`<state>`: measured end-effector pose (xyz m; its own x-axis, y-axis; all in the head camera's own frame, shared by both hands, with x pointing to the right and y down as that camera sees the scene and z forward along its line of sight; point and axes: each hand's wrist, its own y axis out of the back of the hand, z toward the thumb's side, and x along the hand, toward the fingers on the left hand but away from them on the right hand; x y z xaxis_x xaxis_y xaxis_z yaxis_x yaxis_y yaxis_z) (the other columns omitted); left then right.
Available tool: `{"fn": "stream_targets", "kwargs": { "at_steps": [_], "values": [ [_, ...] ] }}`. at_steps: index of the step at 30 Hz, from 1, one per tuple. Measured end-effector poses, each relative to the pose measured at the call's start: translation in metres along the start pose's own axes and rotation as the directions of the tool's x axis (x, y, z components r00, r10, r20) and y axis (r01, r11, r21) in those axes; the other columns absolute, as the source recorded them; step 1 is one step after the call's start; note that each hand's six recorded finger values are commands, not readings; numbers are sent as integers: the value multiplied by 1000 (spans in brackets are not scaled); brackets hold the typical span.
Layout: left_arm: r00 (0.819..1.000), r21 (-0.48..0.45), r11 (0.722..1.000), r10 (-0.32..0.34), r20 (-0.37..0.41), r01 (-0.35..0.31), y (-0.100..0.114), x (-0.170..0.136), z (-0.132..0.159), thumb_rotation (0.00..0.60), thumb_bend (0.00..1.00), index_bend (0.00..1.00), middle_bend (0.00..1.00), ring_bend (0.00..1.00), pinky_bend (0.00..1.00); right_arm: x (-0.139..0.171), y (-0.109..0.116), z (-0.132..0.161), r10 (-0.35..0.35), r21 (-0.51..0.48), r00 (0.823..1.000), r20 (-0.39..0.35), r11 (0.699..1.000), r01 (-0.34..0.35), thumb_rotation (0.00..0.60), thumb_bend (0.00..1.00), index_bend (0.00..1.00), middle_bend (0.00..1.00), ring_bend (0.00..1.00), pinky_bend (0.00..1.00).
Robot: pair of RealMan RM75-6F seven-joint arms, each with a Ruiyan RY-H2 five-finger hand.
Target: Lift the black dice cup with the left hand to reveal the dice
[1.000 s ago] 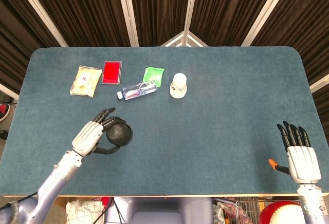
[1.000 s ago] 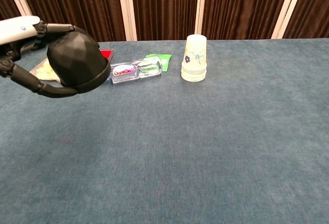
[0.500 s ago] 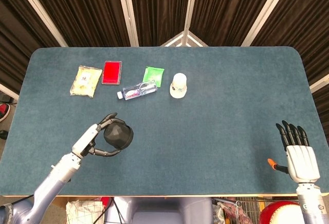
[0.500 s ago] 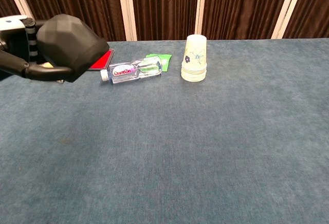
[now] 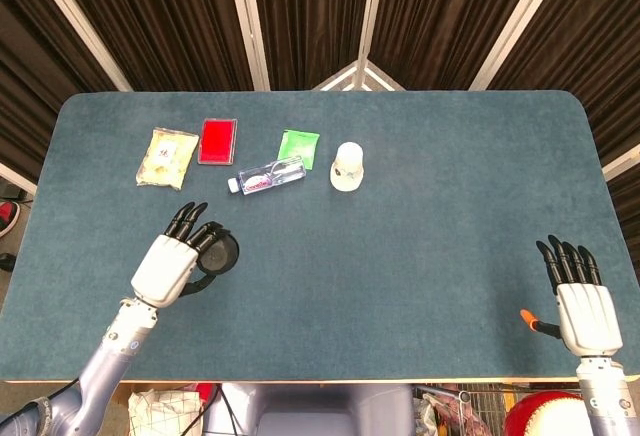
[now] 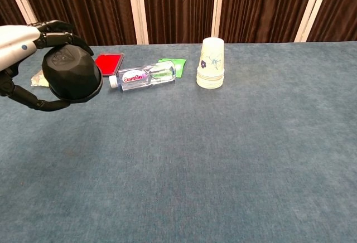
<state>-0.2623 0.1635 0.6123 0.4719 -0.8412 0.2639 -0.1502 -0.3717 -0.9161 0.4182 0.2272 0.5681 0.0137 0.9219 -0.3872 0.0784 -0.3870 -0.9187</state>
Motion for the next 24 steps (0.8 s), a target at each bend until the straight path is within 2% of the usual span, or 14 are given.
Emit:
{"fn": "stream_targets", "kwargs": {
  "at_steps": [3,5,6,9,10,12,13,14,16,17,19,21,23,24],
  "values": [
    [999,-107,994,-33,-22,30,-3,-1,2,600,453,488,383,0,0,0,0,0,-3,-2,1000,0,1000,3,600,150,42,24,30,11],
    [996,-251,966,-79,-40,66,-5,-1,3,600,453,483,376,0,0,0,1,0,-5,-2,1000,0,1000,5,600,150,42,24,30,11],
    [993,-326,942,-105,-46,84,-6,-2,3,600,453,480,372,0,0,0,1,0,-6,-3,1000,0,1000,6,600,150,42,24,30,11],
    [975,-580,801,-217,-54,147,-10,-3,3,600,453,479,369,0,0,0,1,0,-6,-3,1000,-2,1000,6,600,151,42,24,31,11],
    [962,-670,724,-268,-50,167,-12,-4,3,600,453,480,370,0,0,0,1,0,-5,-3,1000,-3,1000,5,600,151,42,24,31,11],
    [937,-781,595,-348,-35,192,-15,-6,3,600,453,480,371,0,0,0,1,1,-4,-2,1000,-3,1000,4,600,150,42,24,31,10],
    [916,-836,509,-402,-20,205,-17,-9,3,600,453,480,372,0,0,0,1,1,-3,-1,1000,-3,1000,3,600,150,42,24,31,10],
    [898,-867,450,-440,-7,214,-19,-11,3,600,453,480,373,0,0,0,0,1,-3,-1,1000,-3,1000,3,600,150,42,24,30,10],
    [854,-909,347,-520,20,232,-24,-18,2,600,453,481,377,0,0,0,0,1,-2,0,1000,-3,1000,2,600,151,42,24,30,11],
    [838,-918,316,-545,31,239,-26,-20,3,600,453,482,378,0,0,0,0,1,-2,0,1000,-3,1000,2,600,151,42,24,31,11],
    [816,-926,279,-575,50,253,-30,-24,4,600,453,486,383,0,0,0,-1,1,-1,1,1000,-3,1000,1,600,151,42,24,31,10],
    [817,-921,289,-574,53,262,-31,-24,4,600,453,488,386,0,0,0,-1,1,0,1,1000,-3,1000,0,600,150,42,24,30,10],
    [841,-897,352,-539,40,269,-29,-21,0,600,453,486,388,0,0,0,-1,1,0,0,1000,-3,1000,0,600,151,42,24,30,11],
    [856,-879,394,-516,31,269,-27,-18,-2,600,453,485,388,0,0,0,-1,1,-1,-1,1000,-2,1000,1,600,150,42,24,30,11]
  ]
}}
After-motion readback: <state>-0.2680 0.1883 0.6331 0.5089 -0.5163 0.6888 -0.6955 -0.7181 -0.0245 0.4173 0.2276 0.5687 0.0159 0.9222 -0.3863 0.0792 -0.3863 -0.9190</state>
